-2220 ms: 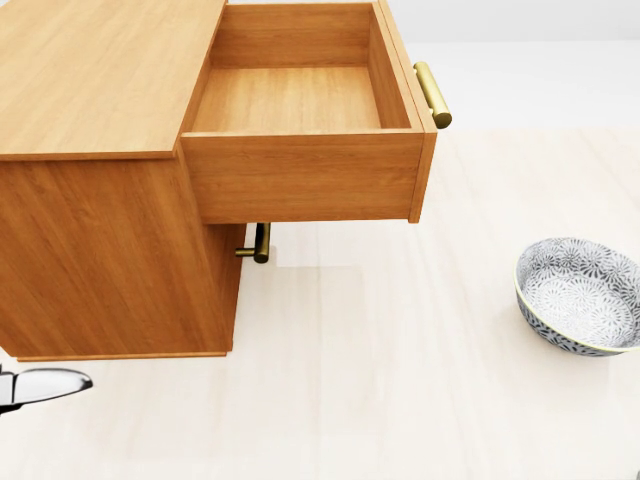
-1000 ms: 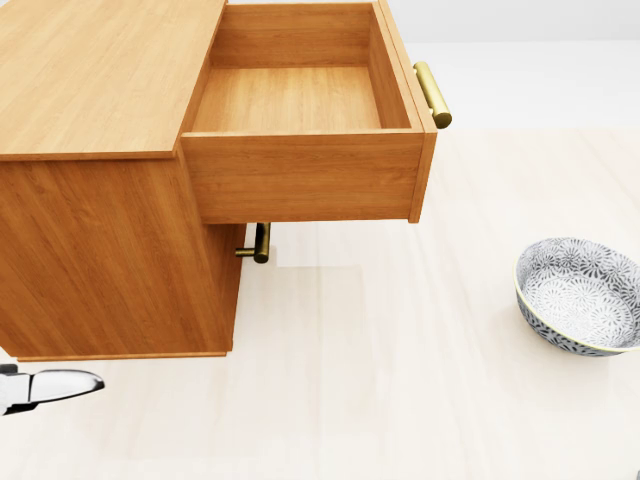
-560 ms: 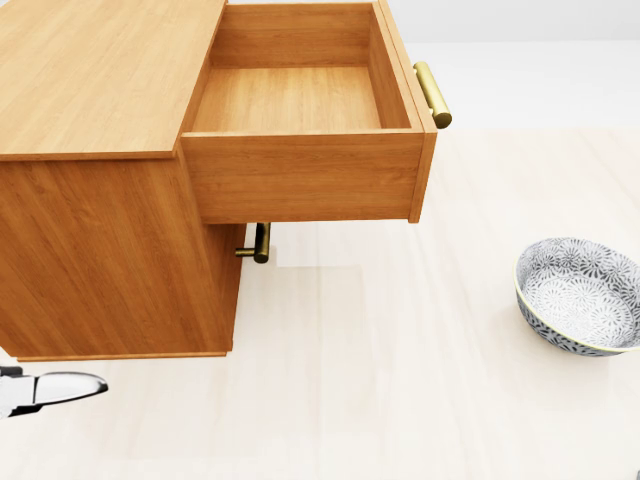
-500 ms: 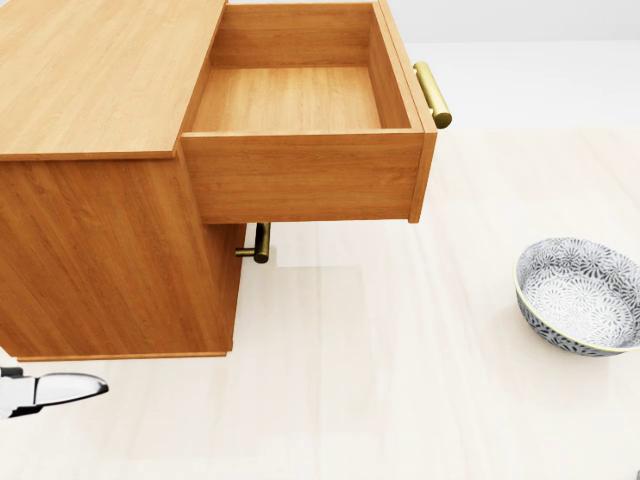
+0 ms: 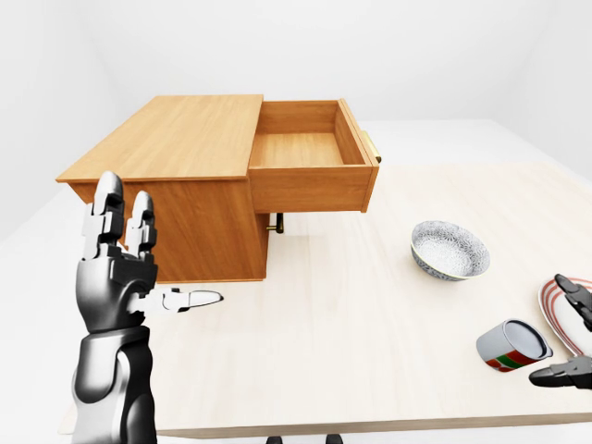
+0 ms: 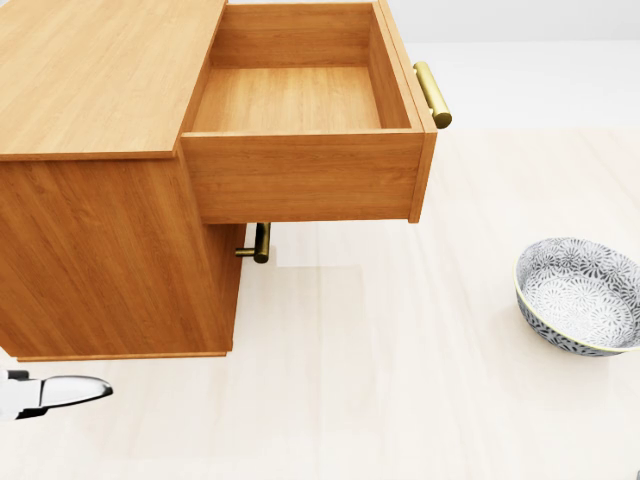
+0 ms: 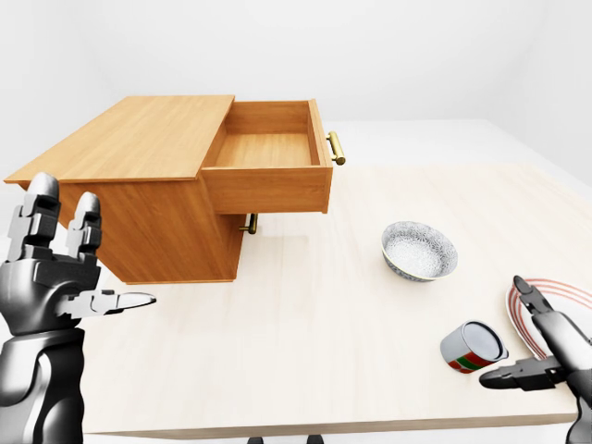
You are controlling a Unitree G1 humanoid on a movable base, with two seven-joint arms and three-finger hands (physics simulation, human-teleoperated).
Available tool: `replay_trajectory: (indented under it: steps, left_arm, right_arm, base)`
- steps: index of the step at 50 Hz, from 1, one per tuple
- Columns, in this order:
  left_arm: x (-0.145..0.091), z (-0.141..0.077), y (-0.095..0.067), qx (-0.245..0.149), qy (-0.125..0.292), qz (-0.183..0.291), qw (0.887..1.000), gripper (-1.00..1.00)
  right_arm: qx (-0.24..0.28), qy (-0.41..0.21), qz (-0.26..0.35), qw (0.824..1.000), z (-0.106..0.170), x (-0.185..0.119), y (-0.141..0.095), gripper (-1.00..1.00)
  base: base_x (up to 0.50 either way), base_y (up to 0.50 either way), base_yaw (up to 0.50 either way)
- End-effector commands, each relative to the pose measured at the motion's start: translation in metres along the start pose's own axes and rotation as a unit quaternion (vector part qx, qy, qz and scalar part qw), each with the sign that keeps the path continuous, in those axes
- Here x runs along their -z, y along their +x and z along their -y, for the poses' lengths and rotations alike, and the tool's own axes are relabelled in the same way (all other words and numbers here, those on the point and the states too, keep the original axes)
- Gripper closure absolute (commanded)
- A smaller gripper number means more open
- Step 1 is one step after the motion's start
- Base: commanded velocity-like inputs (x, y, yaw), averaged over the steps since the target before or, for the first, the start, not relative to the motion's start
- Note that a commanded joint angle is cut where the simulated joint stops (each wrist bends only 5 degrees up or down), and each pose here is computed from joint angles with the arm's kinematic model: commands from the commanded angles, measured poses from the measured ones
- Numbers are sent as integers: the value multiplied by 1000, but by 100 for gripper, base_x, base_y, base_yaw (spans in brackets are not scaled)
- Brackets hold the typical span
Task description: Put the ketchup in the top drawer of the cabinet.
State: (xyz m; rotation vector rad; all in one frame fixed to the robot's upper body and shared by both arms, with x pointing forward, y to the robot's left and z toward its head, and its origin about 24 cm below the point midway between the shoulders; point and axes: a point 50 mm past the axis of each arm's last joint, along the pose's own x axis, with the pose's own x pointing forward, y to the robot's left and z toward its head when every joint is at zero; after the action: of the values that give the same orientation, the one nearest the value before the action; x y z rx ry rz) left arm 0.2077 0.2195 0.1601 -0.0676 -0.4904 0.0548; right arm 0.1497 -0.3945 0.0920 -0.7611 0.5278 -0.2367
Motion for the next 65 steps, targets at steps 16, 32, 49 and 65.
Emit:
replay_trajectory:
  steps: [16,32,49,65]
  left_arm:
    - [8,-1,0,-2,-3,-16,1000,-100]
    - [8,-1,0,-2,-7,-16,1000,-100]
    - [12,-2,0,-3,-7,-24,1000,-100]
    - [19,-2,-1,-4,-10,-40,999,-100]
  right_arm:
    - [-33,-19,0,999,-8,-7,14,-100]
    - [-41,-14,-21,999,-11,4,14,-100]
    - [-60,-17,-27,998,-19,5,19,-100]
    - [-86,-9,-35,996,-31,9,24,-100]
  base:
    - [0,0,0]
    - [0,0,0]
    - [0,0,0]
    - [0,0,0]
